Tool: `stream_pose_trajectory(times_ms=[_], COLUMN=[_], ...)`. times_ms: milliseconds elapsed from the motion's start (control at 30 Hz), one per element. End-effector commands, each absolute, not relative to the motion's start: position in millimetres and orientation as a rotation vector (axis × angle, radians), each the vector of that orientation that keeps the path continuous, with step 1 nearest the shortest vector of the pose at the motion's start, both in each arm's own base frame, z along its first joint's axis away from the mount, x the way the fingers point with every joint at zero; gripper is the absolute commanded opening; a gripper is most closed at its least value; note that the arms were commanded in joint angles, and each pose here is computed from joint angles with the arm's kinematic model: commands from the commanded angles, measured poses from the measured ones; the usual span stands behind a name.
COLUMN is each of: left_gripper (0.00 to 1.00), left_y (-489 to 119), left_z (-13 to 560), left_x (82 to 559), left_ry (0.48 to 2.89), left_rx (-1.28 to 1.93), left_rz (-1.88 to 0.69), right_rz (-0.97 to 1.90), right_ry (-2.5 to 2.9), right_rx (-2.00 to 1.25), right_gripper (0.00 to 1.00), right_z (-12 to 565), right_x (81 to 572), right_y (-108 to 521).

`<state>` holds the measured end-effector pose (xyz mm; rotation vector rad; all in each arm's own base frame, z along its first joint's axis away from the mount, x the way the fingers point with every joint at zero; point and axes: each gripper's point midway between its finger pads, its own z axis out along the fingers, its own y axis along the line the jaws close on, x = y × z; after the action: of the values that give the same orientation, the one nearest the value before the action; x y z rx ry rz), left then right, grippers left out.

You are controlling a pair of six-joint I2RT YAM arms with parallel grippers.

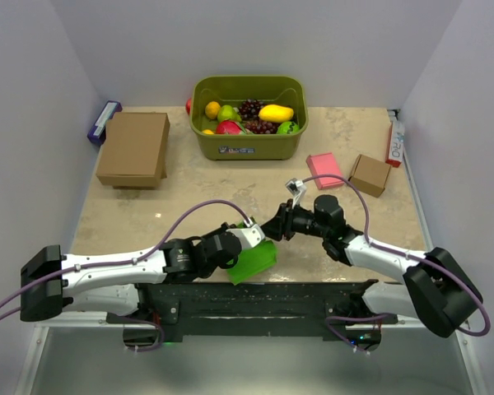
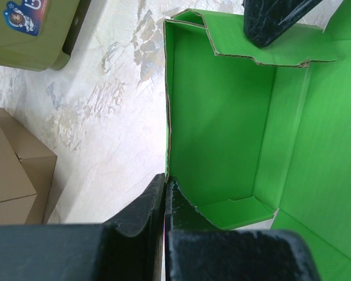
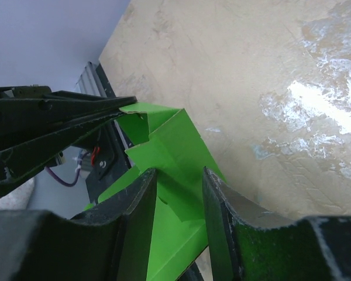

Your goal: Fold the paper box

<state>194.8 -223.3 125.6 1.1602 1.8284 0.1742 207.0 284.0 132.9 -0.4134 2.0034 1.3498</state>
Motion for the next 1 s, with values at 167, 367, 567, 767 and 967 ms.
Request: stream_pose_trajectory(times_ms=[167, 367, 567, 767, 967], left_gripper=[0.00, 0.00, 0.00, 0.00, 0.00], left_y=[-242.7, -249.7, -255.1, -255.7, -257.1], left_z=[139.4, 135.9, 128.2, 125.9, 121.6], left_x=[189.6, 182.4, 178.0, 177.2, 175.1], left_ry=[1.781, 1.770, 1.774, 1.777, 1.777], left_rx=[1.143, 1.189, 1.236, 1.242, 1.264], left_rz=[0.042, -0.010, -0.027, -0.028, -0.025], right_rz=[1.339, 1.309, 1.254, 1.179, 1.111], right_ry=[1.931, 1.920, 1.947, 1.985, 2.013], right_rx=[-0.513, -0.560, -0.575, -0.600, -0.602], right_gripper=[0.42, 0.44, 0.44, 0.41, 0.34], right_z=[139.2, 136.4, 120.7, 102.3, 89.5], right_x=[206.2, 208.4, 209.1, 205.1, 204.7], right_y=[286.9, 288.8, 289.2, 290.5, 292.6])
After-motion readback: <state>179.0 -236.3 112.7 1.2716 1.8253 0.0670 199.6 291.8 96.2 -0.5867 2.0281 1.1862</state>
